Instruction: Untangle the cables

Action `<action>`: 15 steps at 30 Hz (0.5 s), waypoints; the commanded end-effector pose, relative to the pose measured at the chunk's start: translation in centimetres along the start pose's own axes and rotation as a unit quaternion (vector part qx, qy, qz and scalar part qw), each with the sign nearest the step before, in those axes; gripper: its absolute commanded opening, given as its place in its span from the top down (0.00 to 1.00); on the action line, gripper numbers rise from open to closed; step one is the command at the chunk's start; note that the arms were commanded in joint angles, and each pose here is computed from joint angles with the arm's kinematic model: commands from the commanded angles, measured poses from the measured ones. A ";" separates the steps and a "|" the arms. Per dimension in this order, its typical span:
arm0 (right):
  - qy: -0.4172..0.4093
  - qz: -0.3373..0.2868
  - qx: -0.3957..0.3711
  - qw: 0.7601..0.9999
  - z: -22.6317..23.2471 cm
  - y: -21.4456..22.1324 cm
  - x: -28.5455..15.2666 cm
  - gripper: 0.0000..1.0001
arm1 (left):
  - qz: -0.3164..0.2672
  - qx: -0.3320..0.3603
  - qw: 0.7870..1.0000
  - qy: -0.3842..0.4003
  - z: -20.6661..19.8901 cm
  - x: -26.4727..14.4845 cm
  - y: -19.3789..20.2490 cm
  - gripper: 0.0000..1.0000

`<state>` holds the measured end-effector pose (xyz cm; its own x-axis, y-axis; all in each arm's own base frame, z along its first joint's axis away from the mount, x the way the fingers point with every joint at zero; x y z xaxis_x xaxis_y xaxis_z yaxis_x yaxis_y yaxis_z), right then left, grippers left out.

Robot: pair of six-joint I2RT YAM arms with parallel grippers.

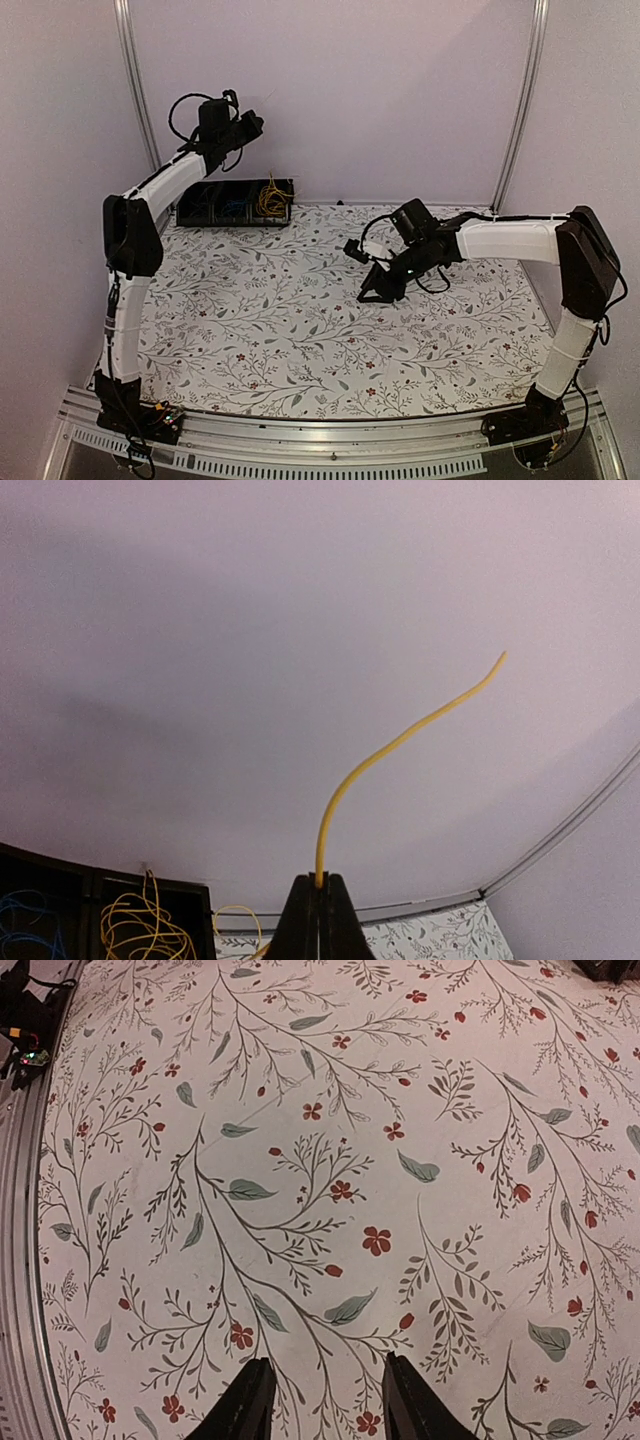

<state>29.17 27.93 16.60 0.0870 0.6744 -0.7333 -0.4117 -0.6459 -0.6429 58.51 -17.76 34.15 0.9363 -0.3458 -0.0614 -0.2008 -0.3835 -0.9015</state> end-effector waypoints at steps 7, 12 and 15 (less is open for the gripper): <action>0.015 0.001 -0.017 1.000 -0.5 -0.8 -0.3 0.59 | 0.001 0.002 0.998 -0.058 5.8 3.0 4.6 1.00; 0.011 0.010 -0.014 1.000 -0.5 -0.2 0.0 0.59 | -0.007 -0.007 0.996 -0.087 7.9 2.9 4.6 1.00; 0.010 0.014 -0.011 1.000 -0.4 0.2 0.1 0.59 | -0.026 -0.016 0.997 -0.076 8.0 2.3 2.8 1.00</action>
<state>29.42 27.94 16.90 0.0991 0.6650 -0.7402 -0.3892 -0.6587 -0.6439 62.34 -15.00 25.05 0.9581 -0.2266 -0.1751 -0.2536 -0.3871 -0.8865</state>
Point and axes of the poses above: each gripper's point midway between its finger pads, its own x axis out along the fingers, its own z axis along the line the jaws close on, y = z × x, the point moved 9 cm from there along -x, back along the fingers, and after that the axes turned 7 degrees about x, right-handed, at the moved point
